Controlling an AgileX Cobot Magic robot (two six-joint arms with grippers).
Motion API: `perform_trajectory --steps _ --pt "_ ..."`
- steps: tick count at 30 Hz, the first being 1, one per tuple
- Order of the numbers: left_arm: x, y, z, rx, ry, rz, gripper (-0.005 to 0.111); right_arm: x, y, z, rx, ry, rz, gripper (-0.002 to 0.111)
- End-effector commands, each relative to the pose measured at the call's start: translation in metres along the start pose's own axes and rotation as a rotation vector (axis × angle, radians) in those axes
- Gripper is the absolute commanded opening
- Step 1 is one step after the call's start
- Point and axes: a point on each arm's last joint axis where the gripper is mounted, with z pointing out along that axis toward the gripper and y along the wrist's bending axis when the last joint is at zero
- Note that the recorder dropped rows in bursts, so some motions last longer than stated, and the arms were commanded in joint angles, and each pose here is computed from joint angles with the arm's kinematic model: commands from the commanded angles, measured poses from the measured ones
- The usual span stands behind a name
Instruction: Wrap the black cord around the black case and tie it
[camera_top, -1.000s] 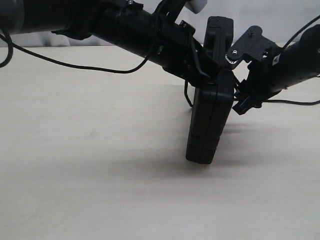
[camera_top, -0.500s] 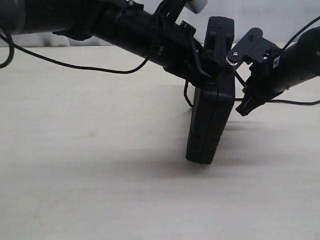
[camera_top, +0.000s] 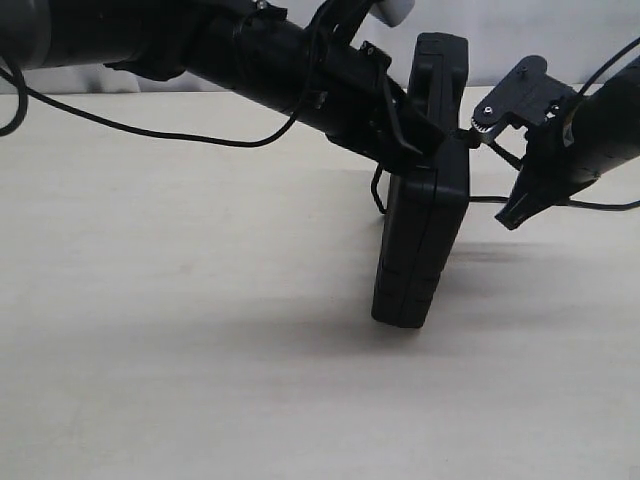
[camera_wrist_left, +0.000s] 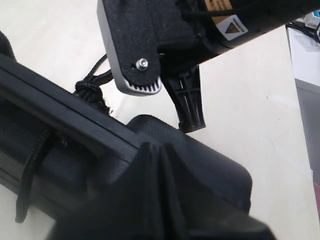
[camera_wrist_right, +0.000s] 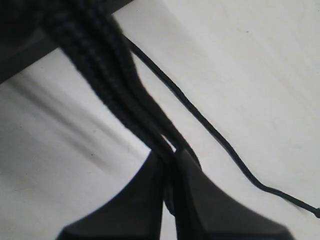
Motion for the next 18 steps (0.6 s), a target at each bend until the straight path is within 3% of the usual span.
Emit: perform_trajectory --steps 1,4,6,7,9,11,15,18 --pt "0.025 0.007 0.014 0.0 0.118 0.041 0.0 -0.002 -0.001 -0.003 0.0 -0.03 0.029 0.005" --pt "0.026 0.005 0.014 0.023 0.13 0.044 0.0 -0.003 -0.002 -0.007 0.001 -0.053 0.045 0.015" --pt "0.027 0.007 0.013 0.016 0.129 0.029 0.008 -0.004 -0.003 -0.011 0.006 -0.062 0.051 0.032" --pt "0.026 0.009 0.012 0.005 0.126 0.016 0.021 -0.003 -0.004 -0.014 0.008 -0.059 0.06 0.045" --pt "0.027 0.011 0.011 0.001 0.125 0.007 0.036 -0.002 -0.004 -0.016 0.002 -0.05 0.075 0.054" --pt "0.027 0.012 0.01 -0.006 0.125 -0.019 0.043 -0.002 -0.005 -0.023 -0.004 -0.067 0.114 0.055" --pt "0.027 0.013 0.01 -0.009 0.124 -0.019 0.043 -0.006 -0.009 -0.045 -0.007 -0.148 0.19 0.055" --pt "0.022 0.011 0.005 -0.016 0.113 -0.001 0.043 -0.008 -0.011 -0.056 -0.02 -0.202 0.313 0.034"
